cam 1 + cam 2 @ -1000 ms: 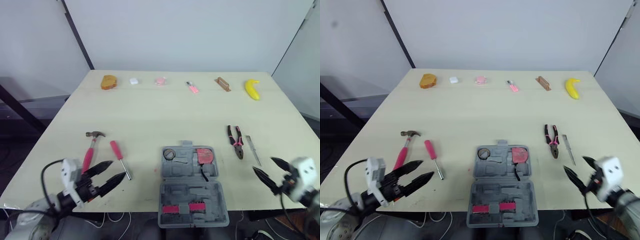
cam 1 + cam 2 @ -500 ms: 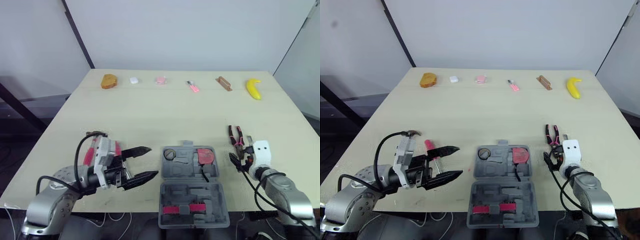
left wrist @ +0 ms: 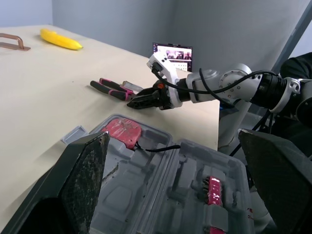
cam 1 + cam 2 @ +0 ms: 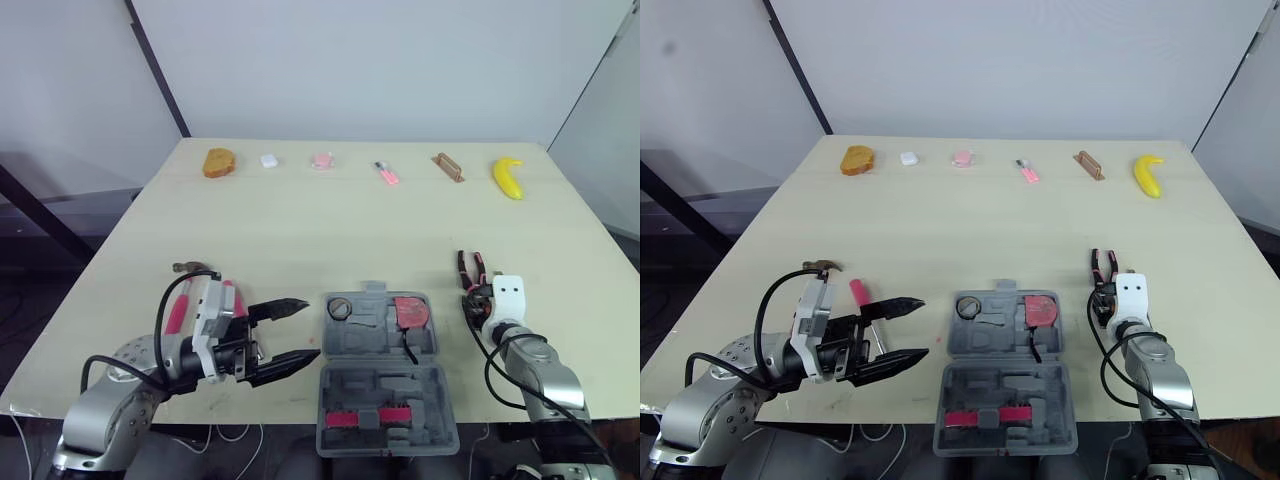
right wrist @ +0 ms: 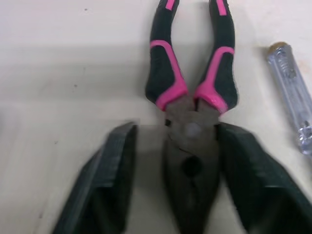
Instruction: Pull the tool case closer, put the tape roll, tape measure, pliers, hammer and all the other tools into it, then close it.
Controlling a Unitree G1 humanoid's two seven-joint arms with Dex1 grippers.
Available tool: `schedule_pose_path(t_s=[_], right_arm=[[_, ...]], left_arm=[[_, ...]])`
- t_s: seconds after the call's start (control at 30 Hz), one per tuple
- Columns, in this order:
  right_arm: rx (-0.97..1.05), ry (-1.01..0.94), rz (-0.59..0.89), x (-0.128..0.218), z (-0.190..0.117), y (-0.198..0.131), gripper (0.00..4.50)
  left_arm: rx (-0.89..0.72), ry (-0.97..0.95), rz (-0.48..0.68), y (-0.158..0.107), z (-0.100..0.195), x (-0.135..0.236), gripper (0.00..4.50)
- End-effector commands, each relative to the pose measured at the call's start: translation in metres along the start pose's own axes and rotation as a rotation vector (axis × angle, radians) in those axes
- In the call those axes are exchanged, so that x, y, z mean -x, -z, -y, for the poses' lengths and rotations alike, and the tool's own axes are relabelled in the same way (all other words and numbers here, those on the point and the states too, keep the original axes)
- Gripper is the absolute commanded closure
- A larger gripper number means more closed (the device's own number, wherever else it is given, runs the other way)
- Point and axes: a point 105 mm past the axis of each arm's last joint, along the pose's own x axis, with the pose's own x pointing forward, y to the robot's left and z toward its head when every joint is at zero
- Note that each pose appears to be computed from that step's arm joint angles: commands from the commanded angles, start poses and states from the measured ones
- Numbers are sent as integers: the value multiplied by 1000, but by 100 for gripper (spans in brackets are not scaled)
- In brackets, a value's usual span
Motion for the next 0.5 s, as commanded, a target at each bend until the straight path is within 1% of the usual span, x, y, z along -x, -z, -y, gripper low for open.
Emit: schedule_pose_path(t_s=[0.03,0.13,0.23,0.33,0.5], right_arm=[[8,11,28,0,6,-6,352],[19,13,30,0,9,-5,354],[31,-20,62,3,9,-12,354],[49,-87,118,10,8,-28,354],[191,-262,186,33,1,-60,354]], left_arm=[[-43,11,20,-8,6,-1,0],[-39,10,28,-6,4,-1,0],[-38,5,45,-5,0,0,0],[-35,-7,77,-6,-3,1,0],[-15,-47,140,-9,-7,4,0]])
